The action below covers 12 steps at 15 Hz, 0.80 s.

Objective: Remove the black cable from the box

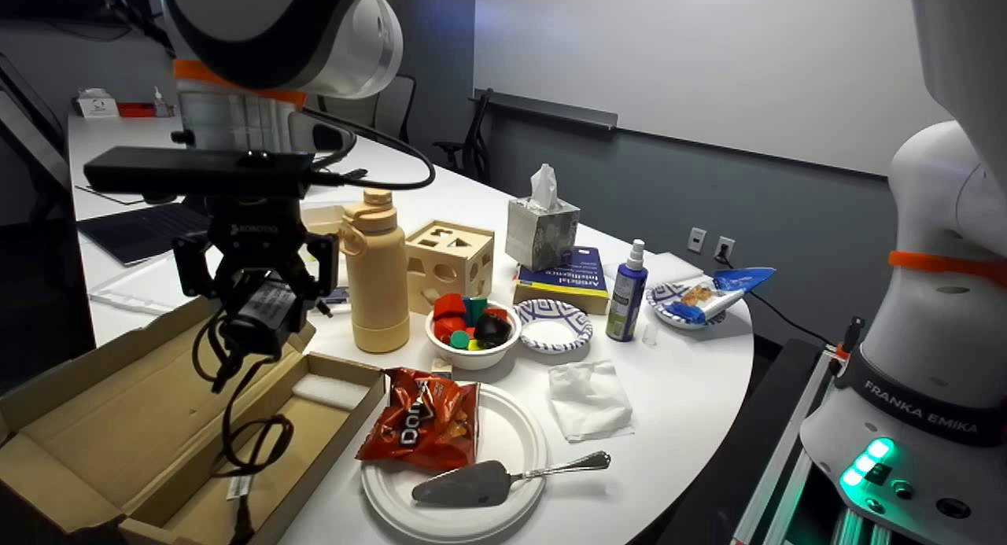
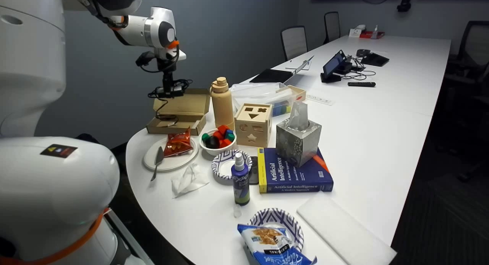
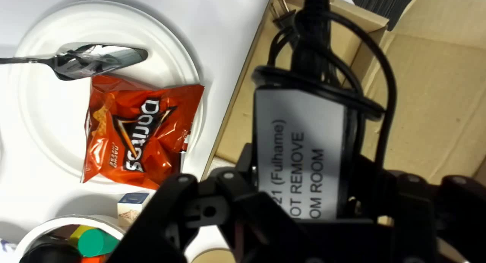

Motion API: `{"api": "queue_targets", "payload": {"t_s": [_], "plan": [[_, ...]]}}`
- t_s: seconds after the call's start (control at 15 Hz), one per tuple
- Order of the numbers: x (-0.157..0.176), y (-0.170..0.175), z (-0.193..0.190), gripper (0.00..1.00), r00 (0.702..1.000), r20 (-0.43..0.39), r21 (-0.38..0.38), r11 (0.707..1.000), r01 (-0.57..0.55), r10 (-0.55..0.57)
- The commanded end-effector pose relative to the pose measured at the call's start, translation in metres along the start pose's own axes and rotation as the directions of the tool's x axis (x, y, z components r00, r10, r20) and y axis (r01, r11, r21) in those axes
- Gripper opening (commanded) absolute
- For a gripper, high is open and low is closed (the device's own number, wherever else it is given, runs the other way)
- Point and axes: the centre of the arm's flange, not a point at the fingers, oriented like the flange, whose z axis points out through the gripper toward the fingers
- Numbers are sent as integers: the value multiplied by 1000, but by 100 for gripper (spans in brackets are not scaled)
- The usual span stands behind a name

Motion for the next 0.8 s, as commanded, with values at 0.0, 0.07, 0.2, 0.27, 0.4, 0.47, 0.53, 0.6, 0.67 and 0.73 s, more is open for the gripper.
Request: {"api": "queue_targets", "payload": {"t_s": [0.0, 0.07, 0.2, 0.27, 0.4, 0.47, 0.53, 0.6, 0.67, 0.73], "plan": [[-16, 50, -50, 32, 995, -43, 10, 996, -86, 86], [-19, 59, -59, 32, 993, -50, 21, 994, -110, 111], [-23, 76, -75, 32, 985, -69, 34, 987, -155, 157], [-25, 86, -82, 32, 980, -78, 45, 983, -181, 184], [-29, 106, -95, 32, 965, -101, 72, 969, -235, 241], [-32, 116, -101, 32, 956, -117, 83, 962, -261, 269], [-35, 124, -107, 32, 946, -132, 92, 954, -286, 297], [-38, 134, -112, 32, 934, -148, 106, 944, -312, 325], [-42, 143, -118, 32, 923, -160, 121, 935, -333, 349], [-45, 152, -123, 32, 910, -175, 136, 924, -357, 377]]}}
